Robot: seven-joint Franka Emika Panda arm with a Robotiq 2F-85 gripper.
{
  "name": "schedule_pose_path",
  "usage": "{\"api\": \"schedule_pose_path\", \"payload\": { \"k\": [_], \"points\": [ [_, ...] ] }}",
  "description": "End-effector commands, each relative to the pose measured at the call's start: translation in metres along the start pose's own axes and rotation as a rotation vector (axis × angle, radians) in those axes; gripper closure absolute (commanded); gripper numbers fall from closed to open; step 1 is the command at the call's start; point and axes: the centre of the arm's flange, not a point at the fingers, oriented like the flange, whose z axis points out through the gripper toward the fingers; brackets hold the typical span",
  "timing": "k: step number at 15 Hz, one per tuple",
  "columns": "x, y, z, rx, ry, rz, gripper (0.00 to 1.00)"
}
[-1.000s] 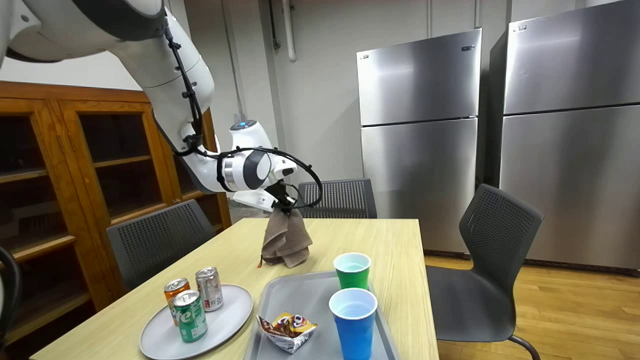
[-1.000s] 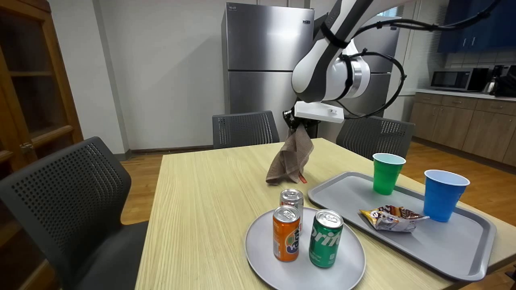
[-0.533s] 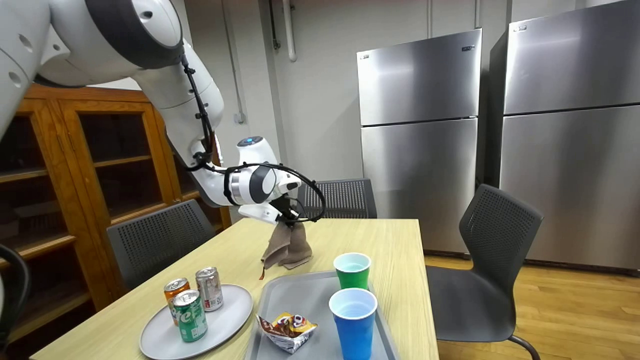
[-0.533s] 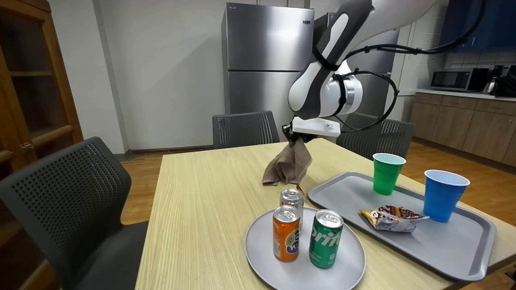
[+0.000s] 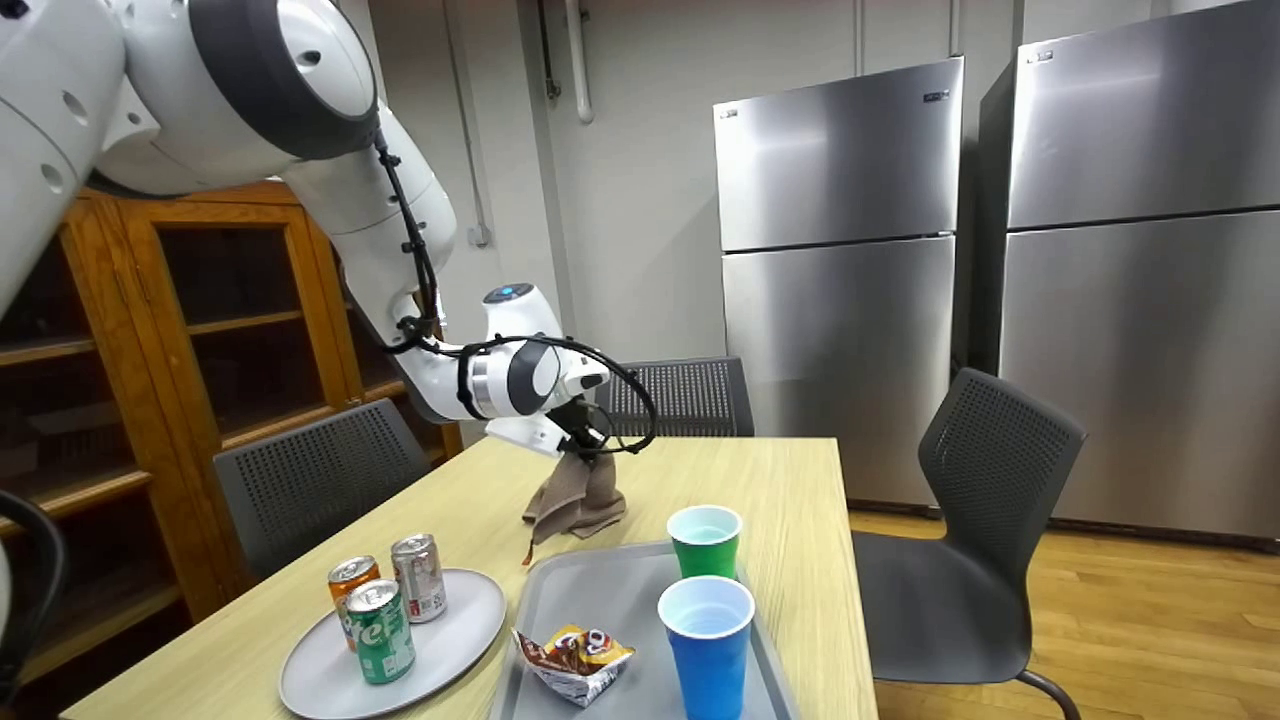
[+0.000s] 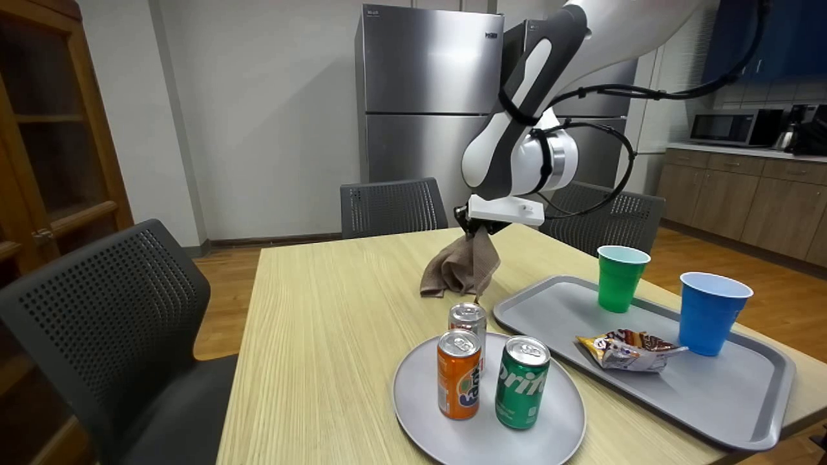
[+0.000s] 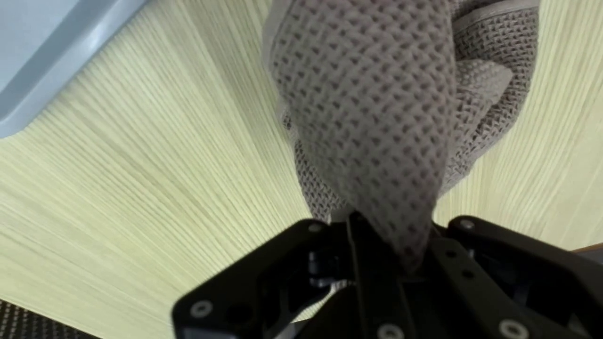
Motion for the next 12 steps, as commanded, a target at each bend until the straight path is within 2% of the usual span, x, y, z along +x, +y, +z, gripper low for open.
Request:
{"api": "schedule_pose_path", "payload": {
  "k": [1, 5, 9, 11, 12],
  "points": [
    [0.004, -0.002, 0.022, -0.067, -0.016, 0.055, 0.69],
    [0.005, -0.006, 0.029, -0.081, -0.01, 0.078, 0.41],
    [0.016, -0.026, 0.038, -0.069, -0.01, 0.089, 0.11],
    [0.026, -0.038, 0.039, -0.057, -0.007, 0.095, 0.0],
    [0.033, -0.047, 0.039, -0.052, -0.006, 0.096, 0.0]
  ]
}}
